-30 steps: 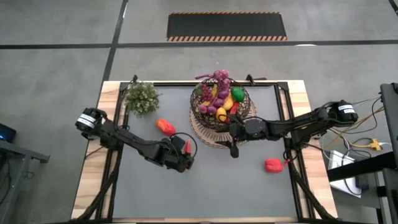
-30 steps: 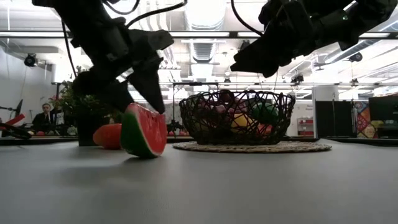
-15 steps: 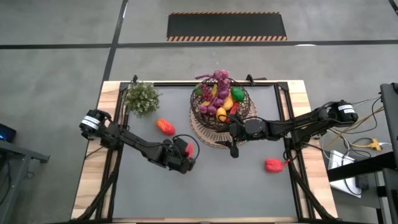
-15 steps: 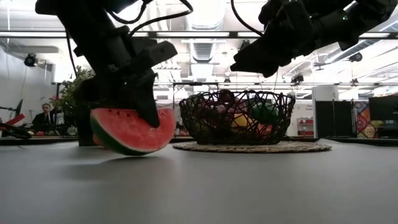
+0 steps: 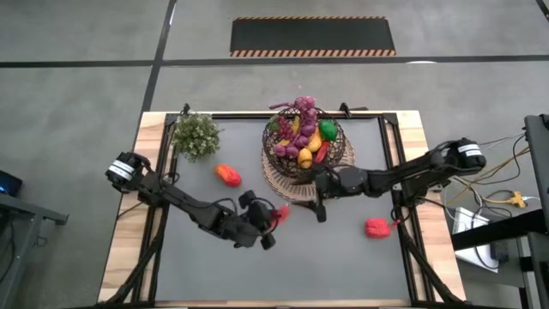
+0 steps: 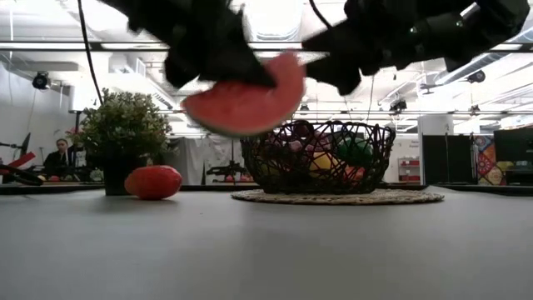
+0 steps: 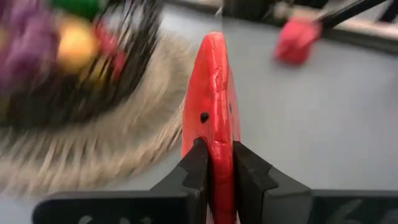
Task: Build produce basket
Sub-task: Put the watermelon into the black wire basket
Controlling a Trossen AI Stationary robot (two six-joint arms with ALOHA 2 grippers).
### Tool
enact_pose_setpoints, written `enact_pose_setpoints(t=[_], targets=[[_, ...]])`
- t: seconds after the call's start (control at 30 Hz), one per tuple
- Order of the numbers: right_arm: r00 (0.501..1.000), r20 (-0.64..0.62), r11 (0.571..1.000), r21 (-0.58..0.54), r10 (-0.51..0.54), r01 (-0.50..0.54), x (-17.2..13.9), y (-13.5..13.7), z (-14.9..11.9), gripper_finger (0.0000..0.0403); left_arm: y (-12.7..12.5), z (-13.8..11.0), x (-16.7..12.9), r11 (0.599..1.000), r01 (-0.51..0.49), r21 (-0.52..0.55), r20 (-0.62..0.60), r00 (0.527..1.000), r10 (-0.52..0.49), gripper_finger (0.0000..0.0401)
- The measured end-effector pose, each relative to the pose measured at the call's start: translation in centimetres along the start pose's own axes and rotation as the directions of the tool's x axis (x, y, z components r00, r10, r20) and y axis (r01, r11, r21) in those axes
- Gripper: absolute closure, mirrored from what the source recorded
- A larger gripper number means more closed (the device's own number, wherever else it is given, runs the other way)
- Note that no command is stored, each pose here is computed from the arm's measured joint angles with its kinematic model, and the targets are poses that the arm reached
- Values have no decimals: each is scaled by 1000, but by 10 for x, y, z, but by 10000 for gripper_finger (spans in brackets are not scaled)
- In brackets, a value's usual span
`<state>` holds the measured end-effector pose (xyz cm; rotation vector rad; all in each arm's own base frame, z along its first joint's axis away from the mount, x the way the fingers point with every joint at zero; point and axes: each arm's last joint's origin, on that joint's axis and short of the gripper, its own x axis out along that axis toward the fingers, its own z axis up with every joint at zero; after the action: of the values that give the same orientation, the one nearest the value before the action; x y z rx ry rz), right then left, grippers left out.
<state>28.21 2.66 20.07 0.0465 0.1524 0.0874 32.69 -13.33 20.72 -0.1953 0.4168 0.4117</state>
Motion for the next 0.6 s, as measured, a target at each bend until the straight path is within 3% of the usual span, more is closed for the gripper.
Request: enact_pose_setpoints(t=[0.13,0.37,0.5,0.6], targets=[[988,97,992,-53,118,-113,9,9,-2,83,-8,13,-2,992,67,103,114,990,-79,376],[985,117,990,-63,130,-123,15,10,-5,79,-11,20,-2,980,72,184,170,980,-104,374],[986,115,990,-91,121,-111,15,10,-5,104,-8,22,0,981,62,182,173,980,-94,372],[986,114,989,-95,122,-111,15,10,-5,144,-6,23,2,983,55,178,176,981,-87,372]])
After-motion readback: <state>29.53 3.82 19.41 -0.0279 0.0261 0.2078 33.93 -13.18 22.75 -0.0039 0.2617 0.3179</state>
